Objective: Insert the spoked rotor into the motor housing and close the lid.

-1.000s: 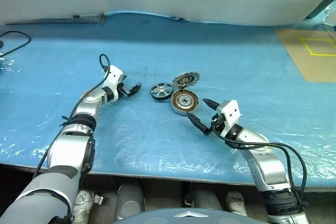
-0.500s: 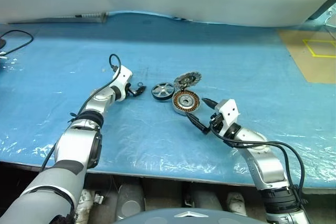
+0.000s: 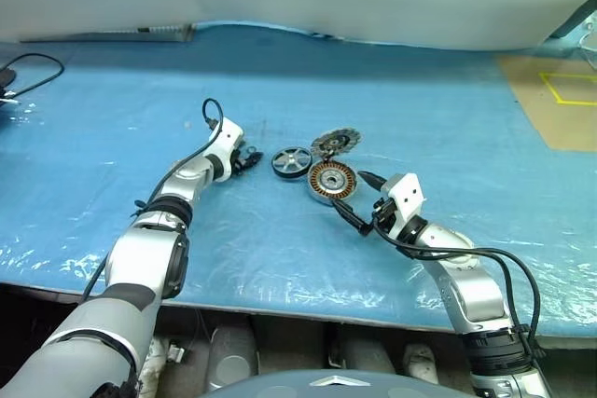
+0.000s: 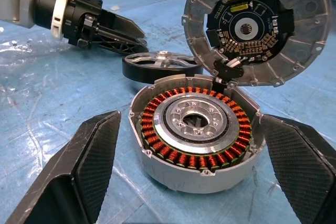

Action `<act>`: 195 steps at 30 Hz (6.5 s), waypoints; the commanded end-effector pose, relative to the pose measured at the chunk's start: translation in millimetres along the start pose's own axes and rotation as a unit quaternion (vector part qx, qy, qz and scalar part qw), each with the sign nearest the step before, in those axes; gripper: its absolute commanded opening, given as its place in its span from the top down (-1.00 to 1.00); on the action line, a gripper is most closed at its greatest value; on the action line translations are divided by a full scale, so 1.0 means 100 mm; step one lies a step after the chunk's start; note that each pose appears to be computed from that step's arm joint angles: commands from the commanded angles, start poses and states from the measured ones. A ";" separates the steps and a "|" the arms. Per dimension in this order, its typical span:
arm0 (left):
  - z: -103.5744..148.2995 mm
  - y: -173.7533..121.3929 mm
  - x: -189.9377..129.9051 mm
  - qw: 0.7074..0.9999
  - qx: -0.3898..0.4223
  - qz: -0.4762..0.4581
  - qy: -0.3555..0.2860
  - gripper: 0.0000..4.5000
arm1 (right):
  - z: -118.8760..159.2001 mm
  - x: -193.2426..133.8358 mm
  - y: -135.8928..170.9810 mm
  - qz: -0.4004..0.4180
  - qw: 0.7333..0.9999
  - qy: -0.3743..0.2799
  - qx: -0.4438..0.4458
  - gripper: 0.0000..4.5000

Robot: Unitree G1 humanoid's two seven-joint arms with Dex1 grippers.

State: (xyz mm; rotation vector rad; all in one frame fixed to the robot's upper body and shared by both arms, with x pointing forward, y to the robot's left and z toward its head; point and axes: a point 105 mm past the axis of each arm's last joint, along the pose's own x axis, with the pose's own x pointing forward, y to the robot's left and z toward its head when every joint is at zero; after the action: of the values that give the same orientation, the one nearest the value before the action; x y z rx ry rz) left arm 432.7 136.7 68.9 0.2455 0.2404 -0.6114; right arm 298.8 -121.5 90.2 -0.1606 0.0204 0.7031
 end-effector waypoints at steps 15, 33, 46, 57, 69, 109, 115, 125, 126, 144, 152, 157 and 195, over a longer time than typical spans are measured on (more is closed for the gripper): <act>-0.48 -0.18 -0.34 0.991 0.035 -0.121 0.038 0.71 | 0.06 -0.02 0.02 -0.001 1.000 -0.014 -0.004 -1.00; 0.74 -1.08 -0.67 0.921 0.109 -0.341 -0.154 0.71 | -0.05 -0.16 0.03 -0.002 1.000 -0.014 -0.004 -1.00; 0.89 -1.33 0.00 0.937 0.132 -0.284 -0.155 0.71 | -0.07 -0.18 0.00 -0.015 1.000 -0.013 -0.008 -1.00; 0.82 -1.42 0.15 0.935 0.148 -0.292 -0.139 0.71 | -0.08 -0.15 0.01 -0.020 1.000 -0.009 -0.013 -1.00; 0.65 -1.45 0.14 0.935 0.140 -0.304 -0.117 0.71 | -0.12 -0.13 0.02 -0.019 1.000 -0.001 -0.016 -1.00; 0.84 -1.57 -0.14 0.917 0.098 -0.346 -0.174 0.99 | 0.01 -0.11 -0.07 -0.026 0.999 -0.022 -0.015 -1.00; 0.87 -1.50 -0.27 0.919 0.088 -0.327 -0.204 1.00 | 0.18 -0.15 -0.25 -0.045 0.998 -0.037 -0.026 -0.73; 0.51 -1.17 -0.57 0.947 0.055 -0.230 -0.218 1.00 | 0.40 0.01 -0.28 -0.018 0.999 0.028 0.010 0.89; 0.45 -1.15 -0.60 0.951 0.045 -0.221 -0.213 1.00 | 0.39 0.03 -0.26 -0.011 0.999 0.045 0.003 0.99; 0.04 -1.14 -0.83 0.969 -0.008 -0.135 -0.207 1.00 | 0.45 0.34 -0.01 0.058 0.987 0.145 -0.027 0.99; 0.00 -1.18 -0.80 0.969 -0.001 -0.141 -0.201 1.00 | 0.34 0.36 0.01 0.066 0.984 0.165 -0.023 0.99; 0.00 -1.20 -0.79 0.969 -0.004 -0.143 -0.202 1.00 | 0.28 0.41 0.00 0.063 0.984 0.169 -0.016 0.99; -0.02 -1.32 -0.74 0.967 -0.009 -0.161 -0.199 1.00 | 0.31 0.51 0.05 0.082 0.972 0.208 -0.078 0.99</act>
State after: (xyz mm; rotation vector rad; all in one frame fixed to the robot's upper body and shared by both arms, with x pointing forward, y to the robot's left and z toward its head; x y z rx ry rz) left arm 295.9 73.7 61.6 0.0493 -0.0760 -0.9513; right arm 337.3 -84.7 106.1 -0.4431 0.4202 0.8037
